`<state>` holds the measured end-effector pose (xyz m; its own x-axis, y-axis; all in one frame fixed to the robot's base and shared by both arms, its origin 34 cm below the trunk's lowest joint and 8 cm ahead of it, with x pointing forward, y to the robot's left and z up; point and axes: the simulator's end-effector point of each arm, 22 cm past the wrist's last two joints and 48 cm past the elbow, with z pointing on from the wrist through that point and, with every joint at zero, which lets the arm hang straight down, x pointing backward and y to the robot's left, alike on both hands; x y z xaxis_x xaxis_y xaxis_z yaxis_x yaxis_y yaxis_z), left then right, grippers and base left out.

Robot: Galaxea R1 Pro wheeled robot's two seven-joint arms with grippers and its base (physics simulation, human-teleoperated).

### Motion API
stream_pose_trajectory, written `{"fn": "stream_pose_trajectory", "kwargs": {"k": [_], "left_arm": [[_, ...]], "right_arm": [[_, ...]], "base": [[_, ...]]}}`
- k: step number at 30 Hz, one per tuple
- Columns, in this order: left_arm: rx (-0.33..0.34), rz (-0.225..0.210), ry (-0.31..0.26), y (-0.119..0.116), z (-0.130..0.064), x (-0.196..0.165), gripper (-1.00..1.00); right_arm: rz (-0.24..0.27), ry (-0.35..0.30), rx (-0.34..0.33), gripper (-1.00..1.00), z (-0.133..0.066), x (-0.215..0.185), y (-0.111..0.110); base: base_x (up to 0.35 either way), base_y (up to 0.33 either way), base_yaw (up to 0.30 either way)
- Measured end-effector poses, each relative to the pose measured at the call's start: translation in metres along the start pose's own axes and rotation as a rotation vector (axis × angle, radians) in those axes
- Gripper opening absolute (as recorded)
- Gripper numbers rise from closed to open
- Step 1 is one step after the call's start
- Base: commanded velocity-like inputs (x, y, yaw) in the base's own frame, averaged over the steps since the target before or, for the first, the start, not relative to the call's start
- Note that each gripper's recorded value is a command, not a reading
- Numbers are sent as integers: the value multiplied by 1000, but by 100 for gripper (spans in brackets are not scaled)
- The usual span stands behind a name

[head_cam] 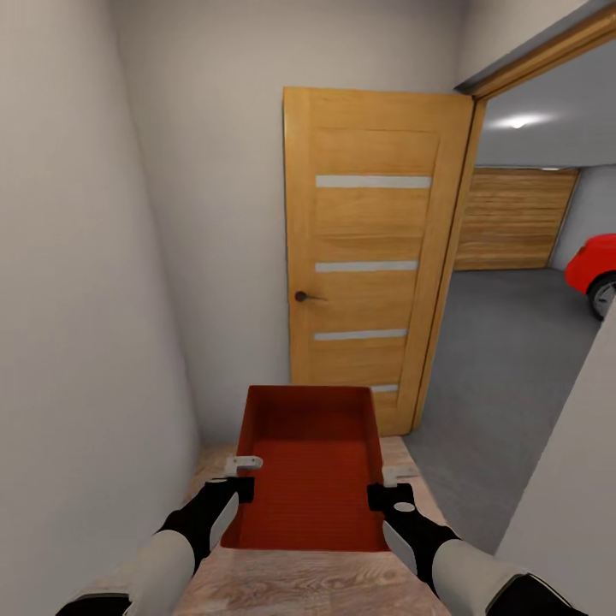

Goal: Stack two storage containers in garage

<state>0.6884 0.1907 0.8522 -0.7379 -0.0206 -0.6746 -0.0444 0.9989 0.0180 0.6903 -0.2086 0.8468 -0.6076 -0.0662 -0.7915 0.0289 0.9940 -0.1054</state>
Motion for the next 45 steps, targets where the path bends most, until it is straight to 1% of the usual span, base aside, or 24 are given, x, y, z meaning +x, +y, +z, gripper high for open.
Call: {"fn": "stream_pose_trajectory", "kwargs": {"k": [5, 13, 45], "left_arm": [[0, 0, -4, 0, 0, -2, -100], [0, -1, -4, 0, 0, -2, -100], [-1, 1, -8, 0, 0, -4, -100]], "right_arm": [[3, -4, -1, -100, 0, -2, 0], [3, -4, -1, -100, 0, -2, 0], [5, -8, -1, -100, 1, -4, 0]], "base": [[322, 70, -220], [266, 14, -34], [7, 0, 0]]}}
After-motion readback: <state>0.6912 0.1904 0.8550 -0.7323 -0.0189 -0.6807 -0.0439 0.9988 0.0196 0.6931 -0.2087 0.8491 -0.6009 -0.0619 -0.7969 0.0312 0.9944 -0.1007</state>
